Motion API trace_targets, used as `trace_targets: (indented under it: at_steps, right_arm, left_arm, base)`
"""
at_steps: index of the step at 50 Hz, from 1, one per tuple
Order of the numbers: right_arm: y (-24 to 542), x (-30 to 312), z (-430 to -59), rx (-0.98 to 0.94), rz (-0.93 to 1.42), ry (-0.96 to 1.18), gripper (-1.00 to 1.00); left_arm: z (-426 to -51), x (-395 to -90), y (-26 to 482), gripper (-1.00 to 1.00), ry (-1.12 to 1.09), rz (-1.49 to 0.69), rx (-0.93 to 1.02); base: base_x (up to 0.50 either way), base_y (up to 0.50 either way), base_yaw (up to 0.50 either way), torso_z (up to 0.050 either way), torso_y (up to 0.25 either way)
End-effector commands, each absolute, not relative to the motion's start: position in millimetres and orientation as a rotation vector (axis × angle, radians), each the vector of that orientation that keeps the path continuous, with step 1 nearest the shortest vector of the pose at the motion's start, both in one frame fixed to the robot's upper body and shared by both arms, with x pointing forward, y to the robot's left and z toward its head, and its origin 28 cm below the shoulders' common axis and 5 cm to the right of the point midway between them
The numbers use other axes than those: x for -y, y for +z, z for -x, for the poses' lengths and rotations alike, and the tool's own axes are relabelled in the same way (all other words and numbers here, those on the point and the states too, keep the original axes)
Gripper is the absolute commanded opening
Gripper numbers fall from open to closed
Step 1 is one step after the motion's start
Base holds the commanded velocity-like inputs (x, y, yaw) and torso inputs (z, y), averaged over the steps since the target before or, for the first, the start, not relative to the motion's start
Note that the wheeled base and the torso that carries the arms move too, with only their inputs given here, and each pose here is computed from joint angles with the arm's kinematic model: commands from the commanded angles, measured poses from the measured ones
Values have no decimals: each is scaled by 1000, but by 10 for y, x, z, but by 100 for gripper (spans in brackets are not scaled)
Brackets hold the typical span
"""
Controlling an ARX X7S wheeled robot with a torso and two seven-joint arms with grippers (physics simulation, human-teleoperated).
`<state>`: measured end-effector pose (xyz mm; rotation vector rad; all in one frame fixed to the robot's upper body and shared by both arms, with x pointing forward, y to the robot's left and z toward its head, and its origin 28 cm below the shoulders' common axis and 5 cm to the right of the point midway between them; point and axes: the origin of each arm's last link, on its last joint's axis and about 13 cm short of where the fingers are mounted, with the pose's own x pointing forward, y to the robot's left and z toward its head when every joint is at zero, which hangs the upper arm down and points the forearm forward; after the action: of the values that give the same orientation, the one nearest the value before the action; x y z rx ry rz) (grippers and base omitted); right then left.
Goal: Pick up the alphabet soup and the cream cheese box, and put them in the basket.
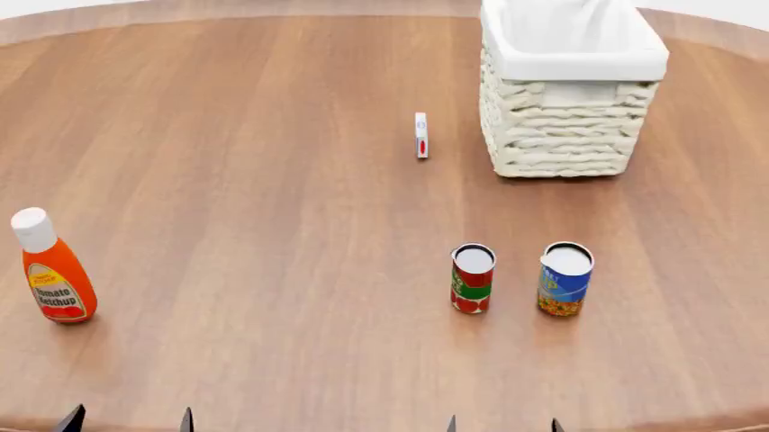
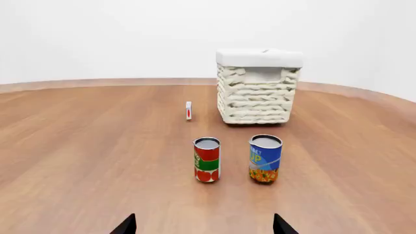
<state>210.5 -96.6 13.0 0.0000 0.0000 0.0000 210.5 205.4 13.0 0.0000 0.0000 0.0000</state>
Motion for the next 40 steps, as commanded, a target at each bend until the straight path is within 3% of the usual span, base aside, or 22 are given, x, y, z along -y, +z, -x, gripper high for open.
trace_targets:
  at_steps: [1, 16, 26, 35, 40]
  right_arm:
    - [133, 962, -2104, 0, 0, 0, 100]
    - [275, 956, -2086, 42, 15, 2, 100]
    - [910, 971, -2034, 250, 4, -2, 100]
    - [1227, 971, -1898, 378, 3, 15, 100]
    - [1371, 966, -1763, 496, -53, 54, 100]
  left_arm:
    - [-2104, -2053, 136, 100, 0, 0, 0]
    - [-2055, -2048, 223, 100, -6, -8, 25]
    - [-1929, -2072, 892, 100, 3, -15, 264]
    - [-1872, -2060, 1130, 100, 20, -63, 381]
    - [-1739, -2080, 1400, 100, 40, -31, 554]
  base:
    - [0, 0, 0, 0, 0]
    - [0, 0, 0, 0, 0]
    - [0, 0, 0, 0, 0]
    - [0, 0, 0, 0, 0]
    - [0, 0, 0, 0, 0]
